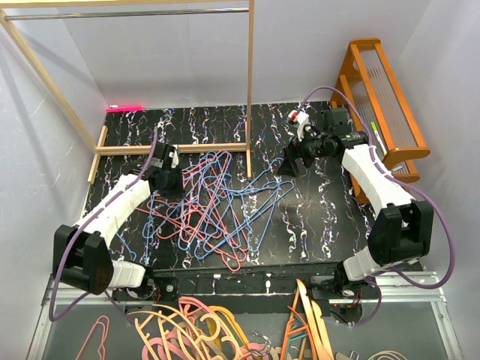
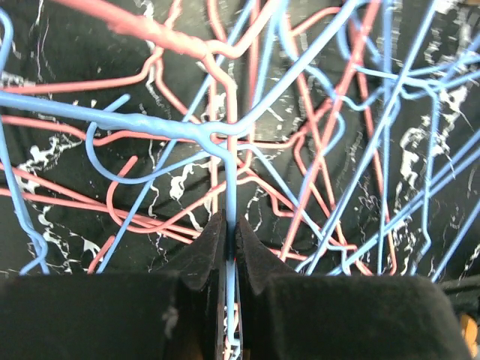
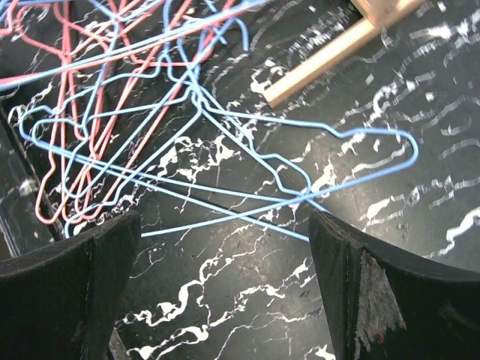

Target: Organize the hangers

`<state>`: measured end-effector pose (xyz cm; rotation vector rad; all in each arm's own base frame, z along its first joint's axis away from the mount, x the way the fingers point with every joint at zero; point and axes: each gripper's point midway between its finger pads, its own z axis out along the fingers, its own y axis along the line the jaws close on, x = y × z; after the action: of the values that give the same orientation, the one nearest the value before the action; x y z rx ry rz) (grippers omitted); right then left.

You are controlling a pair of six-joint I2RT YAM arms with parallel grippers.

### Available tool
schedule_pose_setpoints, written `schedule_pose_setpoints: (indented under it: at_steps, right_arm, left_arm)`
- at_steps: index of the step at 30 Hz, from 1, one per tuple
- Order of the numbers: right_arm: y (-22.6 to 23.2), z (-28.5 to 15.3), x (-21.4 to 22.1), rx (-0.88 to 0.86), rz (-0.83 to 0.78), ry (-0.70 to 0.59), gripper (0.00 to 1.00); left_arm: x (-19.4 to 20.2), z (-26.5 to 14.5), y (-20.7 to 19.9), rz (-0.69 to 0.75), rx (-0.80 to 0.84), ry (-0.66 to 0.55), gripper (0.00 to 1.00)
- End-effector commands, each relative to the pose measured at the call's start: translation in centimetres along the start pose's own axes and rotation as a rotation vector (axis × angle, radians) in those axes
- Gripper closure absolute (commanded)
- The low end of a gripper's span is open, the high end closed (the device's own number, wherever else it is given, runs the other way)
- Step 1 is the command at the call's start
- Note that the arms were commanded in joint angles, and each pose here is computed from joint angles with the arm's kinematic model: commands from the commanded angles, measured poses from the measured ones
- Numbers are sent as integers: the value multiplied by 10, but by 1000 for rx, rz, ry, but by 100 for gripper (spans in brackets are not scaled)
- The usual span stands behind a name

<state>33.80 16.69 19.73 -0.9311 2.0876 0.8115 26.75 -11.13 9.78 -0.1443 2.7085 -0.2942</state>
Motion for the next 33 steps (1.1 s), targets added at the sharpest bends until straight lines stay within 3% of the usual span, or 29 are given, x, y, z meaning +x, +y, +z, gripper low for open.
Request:
schedule_pose_setpoints:
  at_steps: [1,4,8,13,20,25,33]
  right_arm:
    - [34,3,-43,-177,-306,-130,2]
    - [47,17,-62,-256,-458,-175,2]
    - [60,53,-96,-253,-603,-202,2]
    - [62,102,-108,-199,-657,-208,23]
    - [70,121,-55,-340,-668,-144,22]
    - [64,134,-32,-332,-659,-141,22]
    - [65,152,-28,-353,-626,-167,25]
  left_arm:
    - [-4,-36,-25,233,92,-31,100]
    - [9,-39,-46,329,113,-3,100]
    - [24,-38,-54,467,6,14,100]
    - [24,-39,-60,496,-41,-29,100]
    - [14,-41,-61,473,-68,-81,100]
    - [16,-39,-63,476,-59,-74,100]
    - [14,-41,-70,475,-41,-78,100]
